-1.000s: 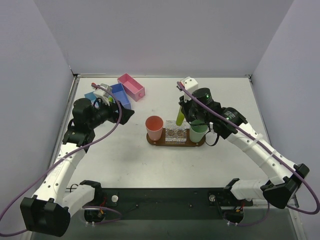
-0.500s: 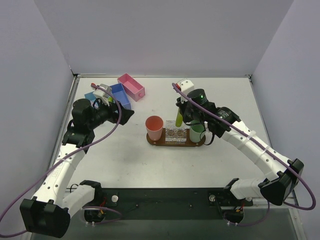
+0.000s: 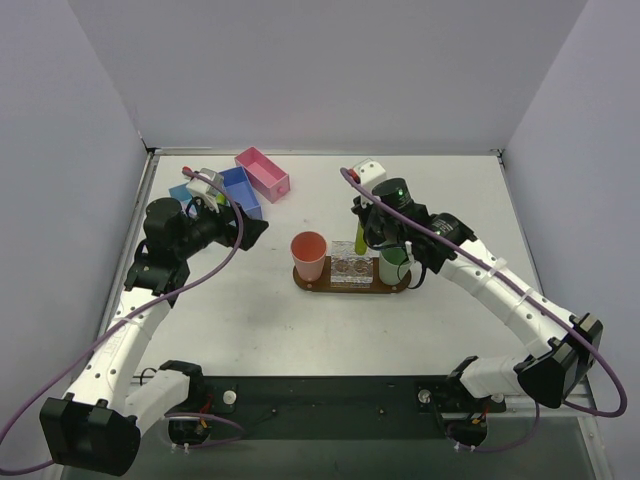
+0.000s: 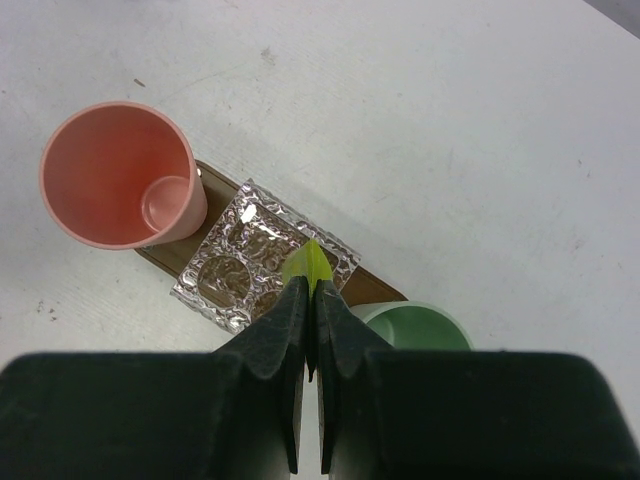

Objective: Prepare toiletry sets of a toothbrush and toothpaste on the tray

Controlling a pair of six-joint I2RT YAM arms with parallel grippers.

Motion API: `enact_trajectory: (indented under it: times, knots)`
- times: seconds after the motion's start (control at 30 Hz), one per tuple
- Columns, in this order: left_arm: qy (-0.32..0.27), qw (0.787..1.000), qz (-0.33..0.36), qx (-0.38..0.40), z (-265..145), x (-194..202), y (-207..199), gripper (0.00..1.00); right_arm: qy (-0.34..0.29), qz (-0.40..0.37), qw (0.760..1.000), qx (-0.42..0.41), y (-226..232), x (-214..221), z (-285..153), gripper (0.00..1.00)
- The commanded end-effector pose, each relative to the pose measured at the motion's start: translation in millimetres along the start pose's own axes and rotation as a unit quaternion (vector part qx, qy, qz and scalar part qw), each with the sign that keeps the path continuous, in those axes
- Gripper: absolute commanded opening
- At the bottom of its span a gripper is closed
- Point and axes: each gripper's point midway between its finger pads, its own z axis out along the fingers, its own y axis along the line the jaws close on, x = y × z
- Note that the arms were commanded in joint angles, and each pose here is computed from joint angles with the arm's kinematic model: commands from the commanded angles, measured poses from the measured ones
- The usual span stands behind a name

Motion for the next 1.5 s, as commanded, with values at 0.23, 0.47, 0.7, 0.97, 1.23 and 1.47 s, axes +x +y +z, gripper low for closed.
enact_trajectory:
  times: [0.23,0.47,0.7,0.97,1.23,1.47]
  knots:
    - [-0.031,0.999,0.022,0.013,-4,-18,-7,0.95,-0.015,0.001,1.0,0.014,-7,-4,8,0.0]
    - [-0.03,0.999,0.022,0.012,-4,-16,-6,0.95,-0.017,0.002,1.0,0.011,-6,-1,13,0.0]
    - [-0.03,0.999,0.023,0.011,-3,-16,-5,0.95,-0.015,0.007,1.0,0.009,-6,3,18,0.0]
    - [-0.028,0.999,0.023,0.011,-3,-16,-5,0.95,-0.008,0.012,1.0,0.006,-5,10,24,0.0]
    - [-0.026,0.999,0.024,0.013,-2,-15,-5,0.95,-0.004,0.014,1.0,0.001,-3,15,30,0.0]
    - [-0.026,0.999,0.023,0.013,-2,-14,-5,0.95,0.003,0.014,1.0,0.001,-3,21,36,0.0]
